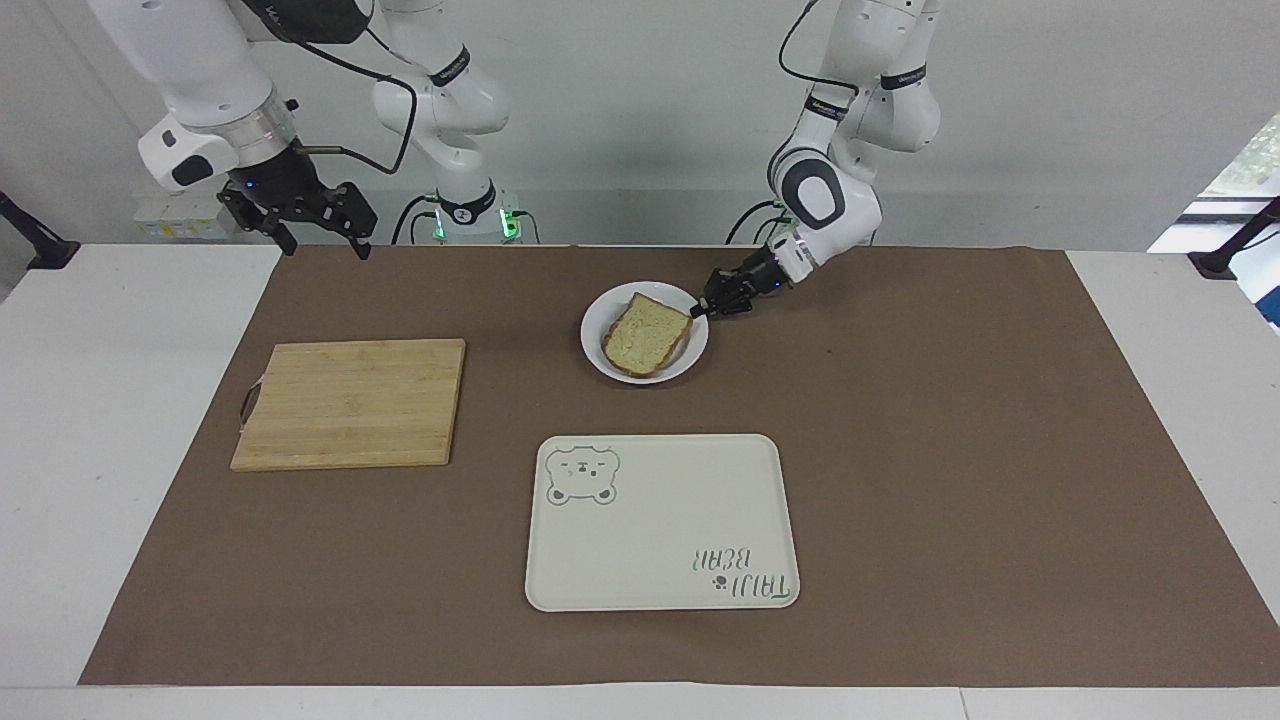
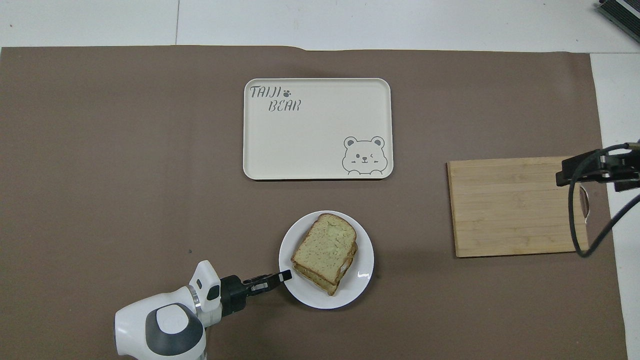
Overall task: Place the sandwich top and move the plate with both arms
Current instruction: 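Slide the white plate with the left gripper onto the cream tray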
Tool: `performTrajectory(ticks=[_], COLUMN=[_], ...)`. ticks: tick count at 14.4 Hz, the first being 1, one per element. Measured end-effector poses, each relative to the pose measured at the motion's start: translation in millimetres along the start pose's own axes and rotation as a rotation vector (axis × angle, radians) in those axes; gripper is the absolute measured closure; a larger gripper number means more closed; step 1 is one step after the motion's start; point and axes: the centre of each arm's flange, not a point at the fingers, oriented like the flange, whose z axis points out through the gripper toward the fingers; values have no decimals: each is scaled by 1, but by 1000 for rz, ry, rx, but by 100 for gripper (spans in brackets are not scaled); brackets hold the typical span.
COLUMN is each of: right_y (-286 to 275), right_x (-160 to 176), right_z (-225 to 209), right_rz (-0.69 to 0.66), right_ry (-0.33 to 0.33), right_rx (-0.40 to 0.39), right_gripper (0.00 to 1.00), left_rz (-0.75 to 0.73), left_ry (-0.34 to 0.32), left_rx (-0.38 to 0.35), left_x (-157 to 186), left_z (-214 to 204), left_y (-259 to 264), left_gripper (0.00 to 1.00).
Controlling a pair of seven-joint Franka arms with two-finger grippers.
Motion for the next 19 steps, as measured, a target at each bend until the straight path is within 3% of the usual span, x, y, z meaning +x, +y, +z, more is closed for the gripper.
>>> performTrajectory(ticks=[13,19], right_y=[0,0], right_x=[0,0], right_z=[0,0], right_rz=[0,0], right_ry=[0,0], right_rx=[0,0], right_gripper=[0,0], left_rz=[-18,-37], left_ry=[85,143], left_rx=[-112,-194], left_x=[50,99], left_z=[-17,-21], left_y=[22,53], left_gripper=[96,96])
